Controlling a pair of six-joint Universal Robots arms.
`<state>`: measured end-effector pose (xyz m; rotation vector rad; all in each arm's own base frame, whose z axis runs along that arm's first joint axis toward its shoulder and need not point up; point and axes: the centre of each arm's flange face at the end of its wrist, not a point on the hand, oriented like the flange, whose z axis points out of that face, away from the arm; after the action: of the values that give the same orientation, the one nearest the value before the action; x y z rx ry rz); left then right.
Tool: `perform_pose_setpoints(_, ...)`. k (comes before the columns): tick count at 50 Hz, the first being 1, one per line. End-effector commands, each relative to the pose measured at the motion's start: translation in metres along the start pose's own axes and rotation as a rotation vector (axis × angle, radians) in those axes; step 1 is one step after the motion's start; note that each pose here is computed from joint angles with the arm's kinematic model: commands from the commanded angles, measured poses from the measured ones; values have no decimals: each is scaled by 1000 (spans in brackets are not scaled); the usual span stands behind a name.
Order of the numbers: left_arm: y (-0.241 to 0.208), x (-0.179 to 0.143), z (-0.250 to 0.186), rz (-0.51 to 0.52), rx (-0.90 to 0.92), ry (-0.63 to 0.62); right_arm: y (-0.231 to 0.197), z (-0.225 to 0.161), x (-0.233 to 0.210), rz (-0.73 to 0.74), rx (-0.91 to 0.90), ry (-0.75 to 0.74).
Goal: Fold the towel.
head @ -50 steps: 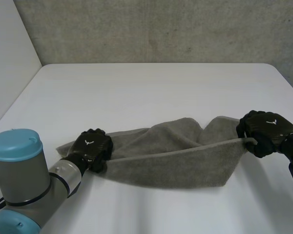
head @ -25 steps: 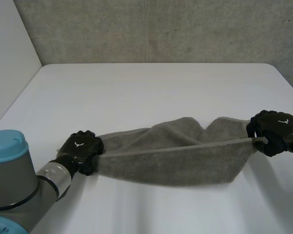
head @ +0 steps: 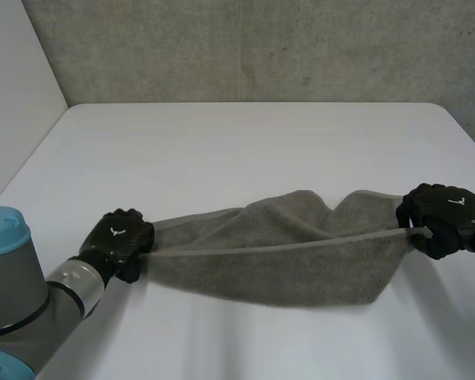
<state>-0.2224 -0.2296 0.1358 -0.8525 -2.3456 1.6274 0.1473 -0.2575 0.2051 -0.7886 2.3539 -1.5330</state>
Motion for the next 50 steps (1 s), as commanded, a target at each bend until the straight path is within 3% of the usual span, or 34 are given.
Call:
perform_pose_setpoints(1, -37, -6, 1, 42, 140, 17, -15, -4, -1, -102, -16, -24)
perform_pose_setpoints(11, -112, -39, 41, 95, 363, -53, -66, 34, -22, -254, 80, -132)
perform_pose_setpoints(16, -157, -56, 63, 118, 485, -90, -107, 51, -13, -321, 138, -46)
perform_pose_setpoints(18, -192, -64, 63, 140, 588, -122, -151, 52, -14, -380, 274, 43)
perform_pose_setpoints(21, -228, -72, 51, 149, 709, -160, -180, 46, -14, -395, 386, 99)
perform_pose_setpoints(23, -246, -75, 41, 141, 782, -184, -232, 26, -11, -341, 650, 210)
perform_pose_setpoints(24, -246, -75, 41, 141, 783, -184, -232, 26, -11, -341, 652, 211)
perform_pose_setpoints(26, -280, -80, 7, 99, 970, -220, -260, -2, -6, -252, 856, 254)
perform_pose_setpoints(29, -285, -86, -13, 45, 1072, -203, -239, 10, -6, -227, 777, 209)
perform_pose_setpoints(33, -267, -98, -8, 15, 1054, -185, -202, 29, -12, -224, 621, 134)
perform_pose_setpoints(38, -211, -101, 14, -2, 870, -126, -156, 41, -22, -258, 473, 82)
perform_pose_setpoints(43, -141, -76, 24, -41, 662, 12, -123, 34, -33, -296, 385, 55)
perform_pose_setpoints(50, -103, -72, 4, -63, 558, 32, -93, 15, -40, -272, 326, -23)
